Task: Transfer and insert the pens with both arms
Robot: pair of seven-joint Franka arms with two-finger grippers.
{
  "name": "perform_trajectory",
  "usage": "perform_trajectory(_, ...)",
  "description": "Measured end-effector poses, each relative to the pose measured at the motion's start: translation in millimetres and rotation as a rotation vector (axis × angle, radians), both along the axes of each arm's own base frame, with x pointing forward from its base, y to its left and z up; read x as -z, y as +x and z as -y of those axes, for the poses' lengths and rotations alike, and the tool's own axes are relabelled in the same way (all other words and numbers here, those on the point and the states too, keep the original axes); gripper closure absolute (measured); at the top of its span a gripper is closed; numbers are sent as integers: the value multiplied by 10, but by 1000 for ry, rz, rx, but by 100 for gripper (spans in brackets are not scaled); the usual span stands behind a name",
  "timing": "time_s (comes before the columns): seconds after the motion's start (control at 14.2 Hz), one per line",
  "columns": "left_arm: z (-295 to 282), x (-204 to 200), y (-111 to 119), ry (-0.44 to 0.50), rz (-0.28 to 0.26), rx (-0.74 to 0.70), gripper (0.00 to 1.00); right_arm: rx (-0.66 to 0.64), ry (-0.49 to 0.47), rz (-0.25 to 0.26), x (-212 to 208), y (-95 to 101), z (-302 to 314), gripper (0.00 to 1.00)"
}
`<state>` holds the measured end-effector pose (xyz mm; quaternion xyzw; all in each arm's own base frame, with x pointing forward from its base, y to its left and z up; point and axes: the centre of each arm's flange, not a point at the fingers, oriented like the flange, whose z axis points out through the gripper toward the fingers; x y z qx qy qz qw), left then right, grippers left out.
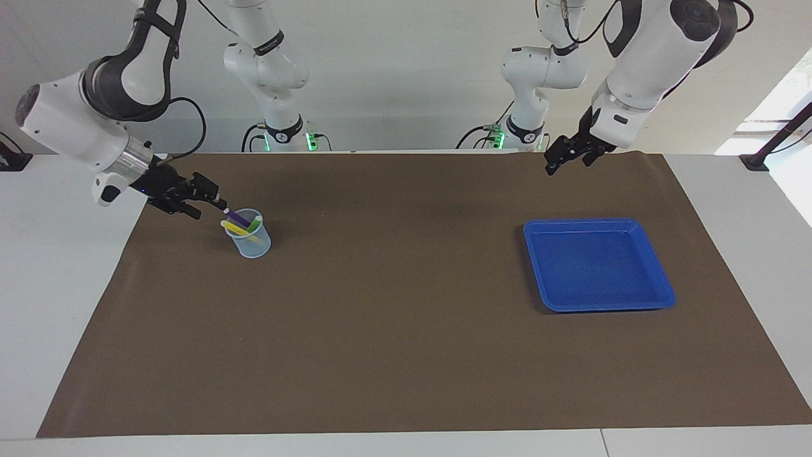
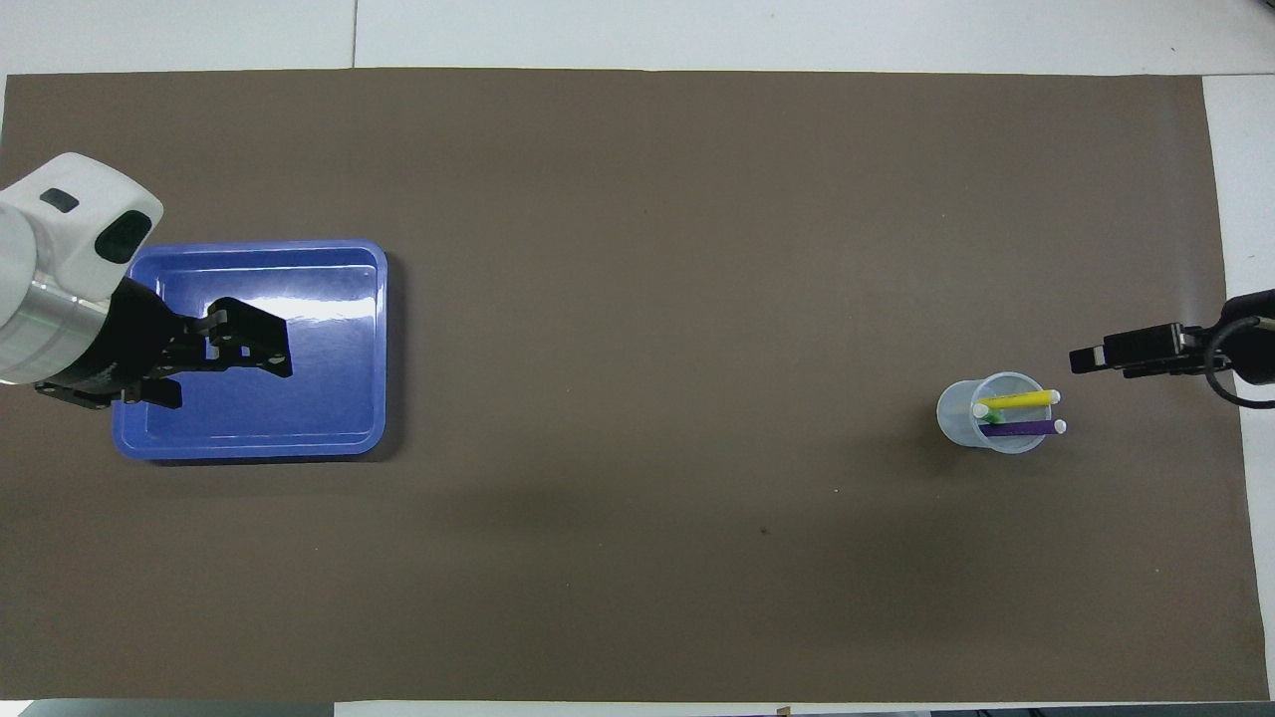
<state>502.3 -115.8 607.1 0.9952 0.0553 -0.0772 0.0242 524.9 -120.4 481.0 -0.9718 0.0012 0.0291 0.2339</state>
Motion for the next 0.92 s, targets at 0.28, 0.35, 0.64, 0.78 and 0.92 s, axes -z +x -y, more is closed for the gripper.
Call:
perform_trajectory(0.28, -201, -275, -175, -4, 5, 209, 0, -93, -162, 23, -870, -4, 15, 0)
perform_trajectory(0.35, -258, -334, -214, 1, 14, 257, 0, -106, -230, 13, -1039, -11, -29, 0)
perform_trajectory(0.64, -389, -415, -212, 9, 57, 302, 0, -137, -372, 39, -1421, 80, -467, 0)
perform_trajectory(0.78, -416, -417, -179, 9, 78, 295, 0, -138, -374, 45, -1447, 84, -483, 0)
perform_trajectory(0.92, -427, -423, -168, 10, 86, 291, 0, -132, -377, 59, -1482, 93, -468, 0)
